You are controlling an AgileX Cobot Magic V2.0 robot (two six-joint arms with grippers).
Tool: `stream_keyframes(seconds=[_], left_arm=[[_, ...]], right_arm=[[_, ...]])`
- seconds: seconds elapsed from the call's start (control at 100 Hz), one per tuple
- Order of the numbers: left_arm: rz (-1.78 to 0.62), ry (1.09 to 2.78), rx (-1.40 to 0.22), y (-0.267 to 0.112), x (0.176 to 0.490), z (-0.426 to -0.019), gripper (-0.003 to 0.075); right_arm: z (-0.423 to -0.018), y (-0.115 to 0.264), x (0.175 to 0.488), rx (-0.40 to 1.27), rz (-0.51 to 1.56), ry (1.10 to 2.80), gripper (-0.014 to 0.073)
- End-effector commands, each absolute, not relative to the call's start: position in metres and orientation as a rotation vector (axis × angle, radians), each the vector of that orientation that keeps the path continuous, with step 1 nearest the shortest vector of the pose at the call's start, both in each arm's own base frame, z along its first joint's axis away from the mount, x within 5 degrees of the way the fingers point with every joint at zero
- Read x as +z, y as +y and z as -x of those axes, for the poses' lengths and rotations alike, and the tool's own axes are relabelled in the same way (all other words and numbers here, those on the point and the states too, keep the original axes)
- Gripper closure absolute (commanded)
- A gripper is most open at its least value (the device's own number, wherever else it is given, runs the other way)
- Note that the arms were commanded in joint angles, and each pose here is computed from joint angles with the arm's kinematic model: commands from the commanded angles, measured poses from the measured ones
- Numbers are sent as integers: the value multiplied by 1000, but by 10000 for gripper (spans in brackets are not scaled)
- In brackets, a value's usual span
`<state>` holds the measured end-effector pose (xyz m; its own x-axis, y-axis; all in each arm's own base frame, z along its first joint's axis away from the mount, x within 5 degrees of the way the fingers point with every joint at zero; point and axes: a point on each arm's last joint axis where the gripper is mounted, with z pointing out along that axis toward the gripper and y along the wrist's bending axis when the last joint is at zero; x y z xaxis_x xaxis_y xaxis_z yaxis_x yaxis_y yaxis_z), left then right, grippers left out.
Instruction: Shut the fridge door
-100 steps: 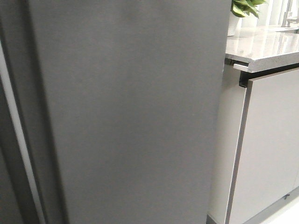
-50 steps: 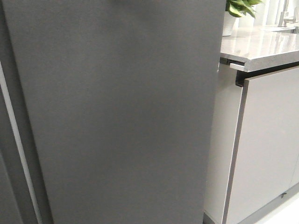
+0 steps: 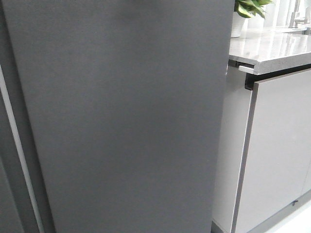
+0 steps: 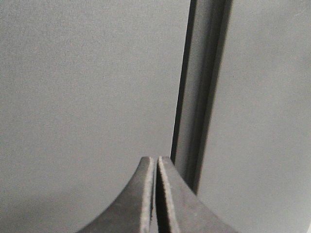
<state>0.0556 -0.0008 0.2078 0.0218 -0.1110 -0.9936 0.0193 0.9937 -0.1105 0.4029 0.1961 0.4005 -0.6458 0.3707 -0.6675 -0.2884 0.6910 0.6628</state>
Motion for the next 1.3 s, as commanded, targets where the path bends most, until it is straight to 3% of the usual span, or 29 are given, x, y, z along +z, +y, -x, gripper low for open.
stream_keyframes(seconds=[0.0,0.26,0.55,0.71,0.92,1.29], left_arm=[[72,1483,-114,-1,203,-55,740],[72,1483,-114,-1,203,-55,740],[72,1483,-114,-1,203,-55,740],[72,1483,-114,-1,203,-55,740],[72,1483,-114,-1,203,-55,740],[72,1483,-114,-1,203,-55,740]], right_arm=[[-370,173,468,910,-8,1821,666],[-312,128,495,691,46,1725,666],[-240,67,467,399,55,1731,666],[-195,49,453,334,60,1624,666],[-134,25,411,288,9,1532,666],[-65,7,300,149,24,1446,666]])
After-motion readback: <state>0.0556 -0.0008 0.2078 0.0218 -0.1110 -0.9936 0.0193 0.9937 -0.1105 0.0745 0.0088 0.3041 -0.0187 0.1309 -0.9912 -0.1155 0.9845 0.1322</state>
